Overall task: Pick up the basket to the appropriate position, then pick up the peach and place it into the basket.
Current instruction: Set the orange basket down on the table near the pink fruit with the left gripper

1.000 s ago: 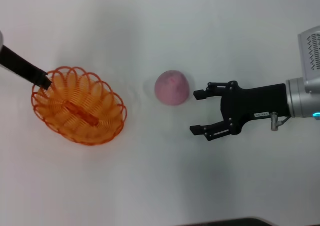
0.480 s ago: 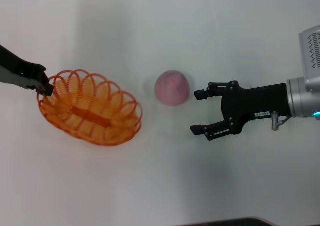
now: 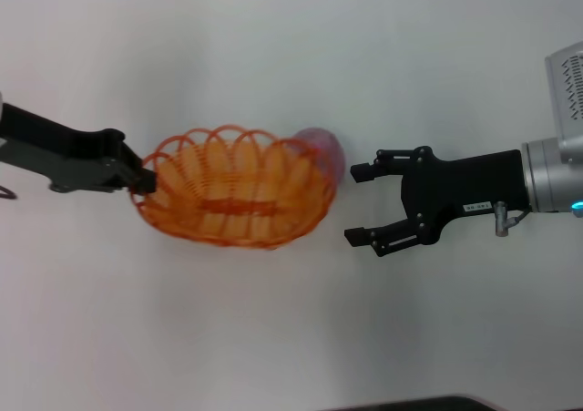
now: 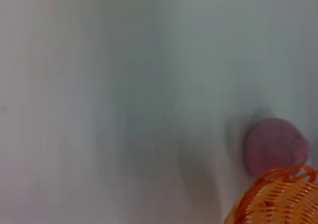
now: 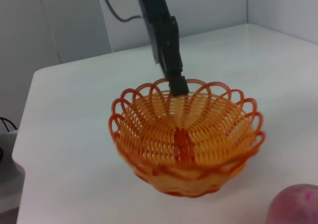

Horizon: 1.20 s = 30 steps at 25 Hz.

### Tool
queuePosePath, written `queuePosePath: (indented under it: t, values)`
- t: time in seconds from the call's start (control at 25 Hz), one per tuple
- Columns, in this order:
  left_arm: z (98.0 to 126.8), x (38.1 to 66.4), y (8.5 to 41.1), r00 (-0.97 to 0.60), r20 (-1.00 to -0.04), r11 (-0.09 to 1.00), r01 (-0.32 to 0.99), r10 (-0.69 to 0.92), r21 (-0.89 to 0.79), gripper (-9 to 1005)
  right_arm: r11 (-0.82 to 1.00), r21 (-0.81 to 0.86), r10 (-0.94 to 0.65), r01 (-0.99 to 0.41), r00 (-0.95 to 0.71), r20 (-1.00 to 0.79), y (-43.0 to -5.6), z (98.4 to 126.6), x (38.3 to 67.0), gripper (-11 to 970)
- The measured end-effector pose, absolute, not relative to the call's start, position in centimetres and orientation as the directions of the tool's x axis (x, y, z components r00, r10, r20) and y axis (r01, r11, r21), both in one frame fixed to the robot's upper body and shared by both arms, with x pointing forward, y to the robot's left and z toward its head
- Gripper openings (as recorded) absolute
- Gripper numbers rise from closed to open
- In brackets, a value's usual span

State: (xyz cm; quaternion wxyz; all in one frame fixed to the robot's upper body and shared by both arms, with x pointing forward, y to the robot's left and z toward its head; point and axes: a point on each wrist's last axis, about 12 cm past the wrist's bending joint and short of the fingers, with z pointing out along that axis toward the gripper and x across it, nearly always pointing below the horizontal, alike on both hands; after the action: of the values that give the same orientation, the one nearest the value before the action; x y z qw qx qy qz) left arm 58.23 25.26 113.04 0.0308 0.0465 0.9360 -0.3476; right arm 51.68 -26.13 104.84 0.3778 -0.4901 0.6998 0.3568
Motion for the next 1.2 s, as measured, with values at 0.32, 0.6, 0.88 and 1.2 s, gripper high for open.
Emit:
queuePosePath:
  t: [0.32, 0.6, 0.88, 1.2]
  values:
    - [111.2, 56.5, 26.0, -0.991, -0.121, 0.736, 0.034, -0.065, -0.676, 52, 0.263, 0.13, -0.416, -0.956, -0.233, -0.879, -26.1, 104.9, 51.7, 945]
    - [110.0, 55.8, 27.4, -0.979, -0.139, 0.748, -0.02, -0.149, -0.663, 74, 0.263, 0.131, -0.415, -0.956, -0.235, -0.879, -26.0, 104.9, 51.7, 945]
    - [109.8, 55.7, 27.5, -0.977, -0.153, 0.764, -0.014, -0.146, -0.645, 95, 0.264, 0.132, -0.414, -0.955, -0.236, -0.879, -26.0, 104.8, 51.7, 945]
    - [109.7, 55.5, 27.5, -0.976, -0.153, 0.745, -0.015, -0.156, -0.667, 120, 0.264, 0.132, -0.413, -0.955, -0.236, -0.879, -25.9, 104.8, 51.7, 945]
